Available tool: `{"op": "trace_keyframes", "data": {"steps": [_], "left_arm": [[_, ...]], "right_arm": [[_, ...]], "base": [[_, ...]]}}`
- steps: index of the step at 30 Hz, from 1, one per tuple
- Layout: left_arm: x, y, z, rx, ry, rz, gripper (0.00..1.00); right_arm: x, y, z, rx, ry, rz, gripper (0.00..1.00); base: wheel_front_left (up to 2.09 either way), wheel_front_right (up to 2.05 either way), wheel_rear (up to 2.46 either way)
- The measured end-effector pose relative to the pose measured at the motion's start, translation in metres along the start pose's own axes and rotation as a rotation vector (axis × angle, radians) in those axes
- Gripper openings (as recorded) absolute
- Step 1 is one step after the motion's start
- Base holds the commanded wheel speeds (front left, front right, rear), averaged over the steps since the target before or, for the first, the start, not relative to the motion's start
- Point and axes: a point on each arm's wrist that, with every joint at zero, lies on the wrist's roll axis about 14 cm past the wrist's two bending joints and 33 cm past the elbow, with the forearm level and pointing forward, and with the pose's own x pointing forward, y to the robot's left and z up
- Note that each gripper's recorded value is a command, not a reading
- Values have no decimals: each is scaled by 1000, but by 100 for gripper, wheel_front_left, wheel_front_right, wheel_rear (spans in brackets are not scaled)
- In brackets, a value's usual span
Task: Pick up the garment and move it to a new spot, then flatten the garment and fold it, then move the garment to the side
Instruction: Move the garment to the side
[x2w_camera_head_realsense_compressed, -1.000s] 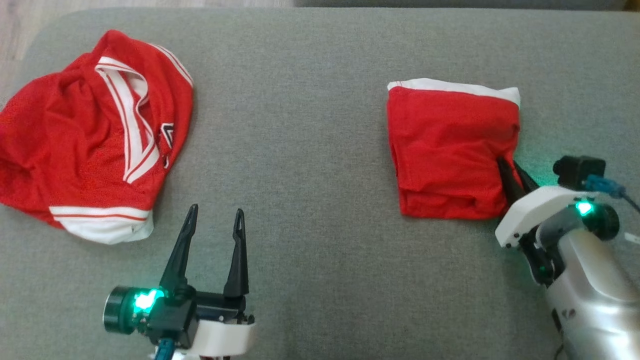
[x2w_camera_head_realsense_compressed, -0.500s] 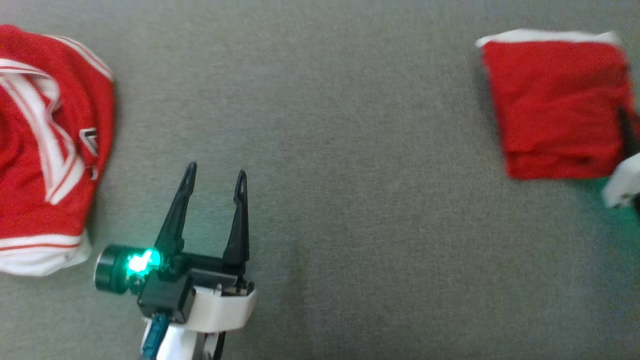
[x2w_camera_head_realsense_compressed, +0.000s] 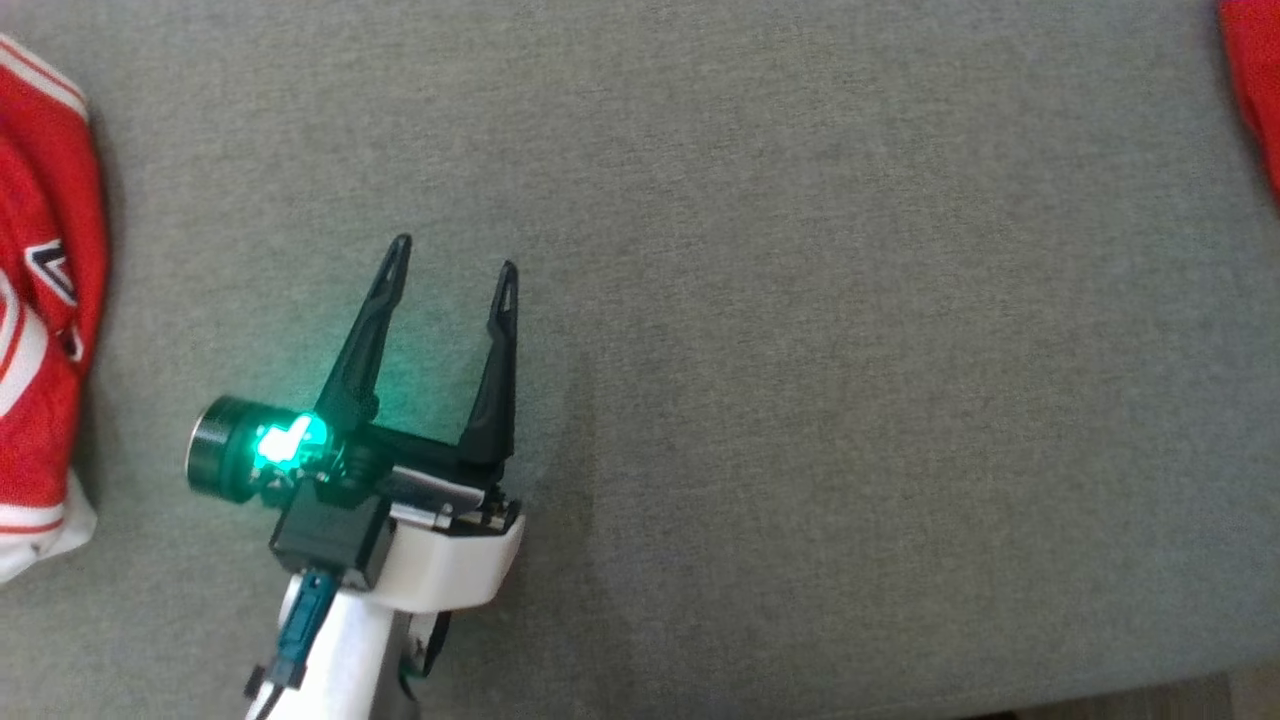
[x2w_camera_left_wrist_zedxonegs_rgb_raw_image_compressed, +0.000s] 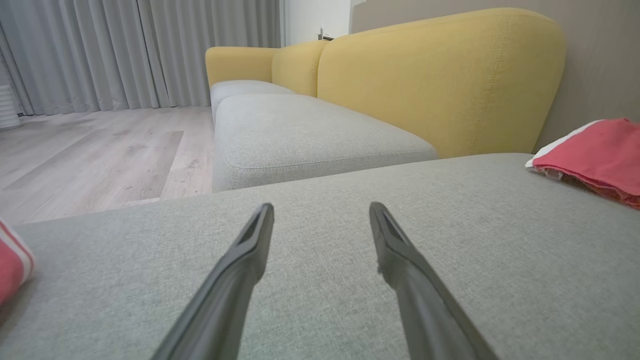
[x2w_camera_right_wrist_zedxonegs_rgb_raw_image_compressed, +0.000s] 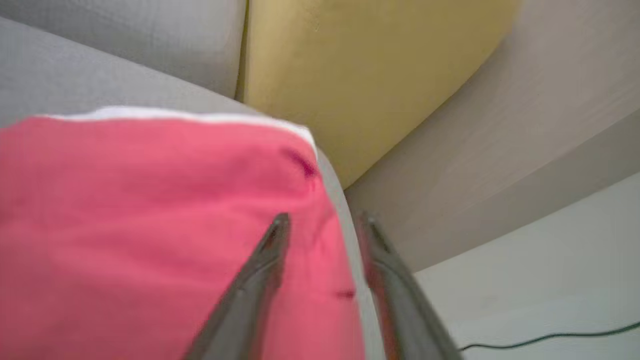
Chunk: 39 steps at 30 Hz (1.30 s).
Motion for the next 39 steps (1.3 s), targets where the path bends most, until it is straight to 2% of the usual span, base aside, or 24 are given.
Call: {"op": "trace_keyframes", "data": {"steps": [3, 6, 10, 11, 12, 18, 22, 24, 32, 39], "left_arm": [[1, 2, 2, 3, -4, 1, 100], [-3, 2, 8, 7, -9, 6, 100], [-12, 4, 20, 16, -25, 22, 100], [-18, 7, 26, 8, -29, 42, 100], [-23, 8, 28, 6, -30, 55, 100], [-53, 18, 37, 7, -19, 126, 100], [-73, 30, 47, 17, -32, 193, 100], [-96, 38, 56, 30, -46, 252, 100], [-145, 42, 68, 27, -85, 340, 100], [-169, 31, 72, 79, -105, 334, 100]], "right_arm": [[2, -2, 21, -40, -67, -28, 100], [-1, 12, 38, -43, -122, -26, 100], [-18, 62, 49, 88, -188, 42, 100], [-30, 92, 53, 149, -211, 101, 100], [-37, 106, 58, 180, -230, 131, 100], [-82, 163, 88, 328, -364, 267, 100], [-116, 198, 91, 417, -390, 357, 100], [-155, 224, 86, 471, -390, 439, 100], [-229, 213, 96, 559, -513, 482, 100], [-260, 210, 82, 560, -529, 490, 100]], "base": [[0, 0, 0], [0, 0, 0], [0, 0, 0], [0, 0, 0], [0, 0, 0], [0, 0, 0], [0, 0, 0], [0, 0, 0], [0, 0, 0], [0, 0, 0]]}}
